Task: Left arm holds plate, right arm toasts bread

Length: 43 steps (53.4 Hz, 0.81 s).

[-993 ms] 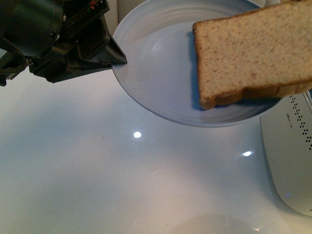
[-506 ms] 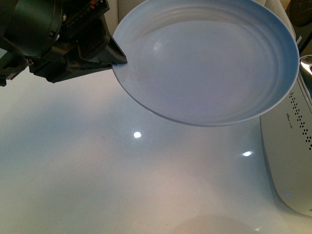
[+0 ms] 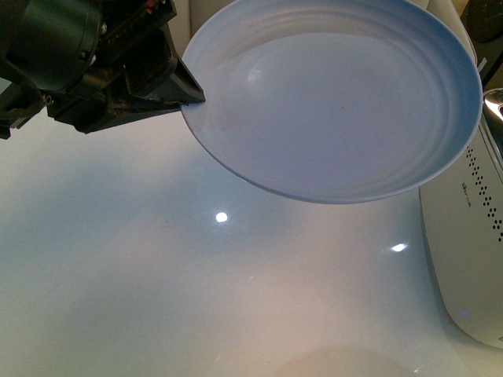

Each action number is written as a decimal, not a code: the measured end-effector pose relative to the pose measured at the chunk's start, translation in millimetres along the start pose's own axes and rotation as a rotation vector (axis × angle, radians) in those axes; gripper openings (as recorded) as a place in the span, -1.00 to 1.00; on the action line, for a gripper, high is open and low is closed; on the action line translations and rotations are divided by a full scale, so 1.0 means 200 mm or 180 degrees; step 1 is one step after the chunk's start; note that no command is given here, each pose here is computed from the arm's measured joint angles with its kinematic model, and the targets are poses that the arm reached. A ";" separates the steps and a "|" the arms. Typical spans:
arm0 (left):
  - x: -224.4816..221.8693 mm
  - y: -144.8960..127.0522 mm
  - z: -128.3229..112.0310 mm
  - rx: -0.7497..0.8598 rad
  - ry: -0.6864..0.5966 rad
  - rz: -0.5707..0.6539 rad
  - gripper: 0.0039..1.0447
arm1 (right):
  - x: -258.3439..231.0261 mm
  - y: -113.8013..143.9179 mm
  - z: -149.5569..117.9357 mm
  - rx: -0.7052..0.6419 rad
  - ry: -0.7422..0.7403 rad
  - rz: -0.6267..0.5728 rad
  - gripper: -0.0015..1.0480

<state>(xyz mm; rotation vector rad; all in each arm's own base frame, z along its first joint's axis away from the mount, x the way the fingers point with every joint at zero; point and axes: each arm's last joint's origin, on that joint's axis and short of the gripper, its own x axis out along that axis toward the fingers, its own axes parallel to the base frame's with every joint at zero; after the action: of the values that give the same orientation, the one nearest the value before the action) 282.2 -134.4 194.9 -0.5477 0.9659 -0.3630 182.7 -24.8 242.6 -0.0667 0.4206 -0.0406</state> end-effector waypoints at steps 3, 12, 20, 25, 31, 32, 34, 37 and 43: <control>0.00 0.00 0.00 0.0000 0.0001 -0.0001 -0.95 | 0.01 0.01 -0.02 -0.0023 0.0051 -0.0050 -0.95; 0.00 0.00 0.00 0.0000 0.0000 0.0000 -0.95 | 0.03 0.07 -0.09 -0.0052 0.0212 -0.0112 -0.95; 0.00 0.00 0.00 0.0000 0.0000 0.0000 -0.95 | 0.06 0.09 -0.13 -0.0009 0.0326 -0.0166 -0.95; 0.00 0.00 0.00 0.0000 0.0001 -0.0001 -0.95 | 0.07 0.09 -0.13 0.0030 0.0339 -0.0225 -0.95; 0.00 0.00 0.00 0.0000 0.0001 -0.0001 -0.95 | 0.08 0.09 -0.14 0.0074 0.0357 -0.0288 -0.95; 0.00 0.00 0.00 0.0000 0.0001 -0.0001 -0.95 | 0.08 0.09 -0.14 0.0076 0.0359 -0.0294 -0.95; 0.00 0.00 0.00 0.0000 0.0000 0.0000 -0.95 | 0.08 0.09 -0.14 0.0084 0.0361 -0.0305 -0.95; 0.00 0.00 0.00 0.0000 0.0000 0.0000 -0.95 | 0.08 0.09 -0.14 0.0104 0.0360 -0.0326 -0.95; 0.00 0.00 0.00 0.0000 0.0001 -0.0001 -0.95 | 0.07 0.08 -0.14 0.0142 0.0381 -0.0356 -0.95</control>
<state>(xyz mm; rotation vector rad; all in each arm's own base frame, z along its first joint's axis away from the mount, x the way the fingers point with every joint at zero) 282.2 -134.4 194.9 -0.5478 0.9660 -0.3633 184.9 -10.4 209.6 -0.0440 0.5352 -0.1646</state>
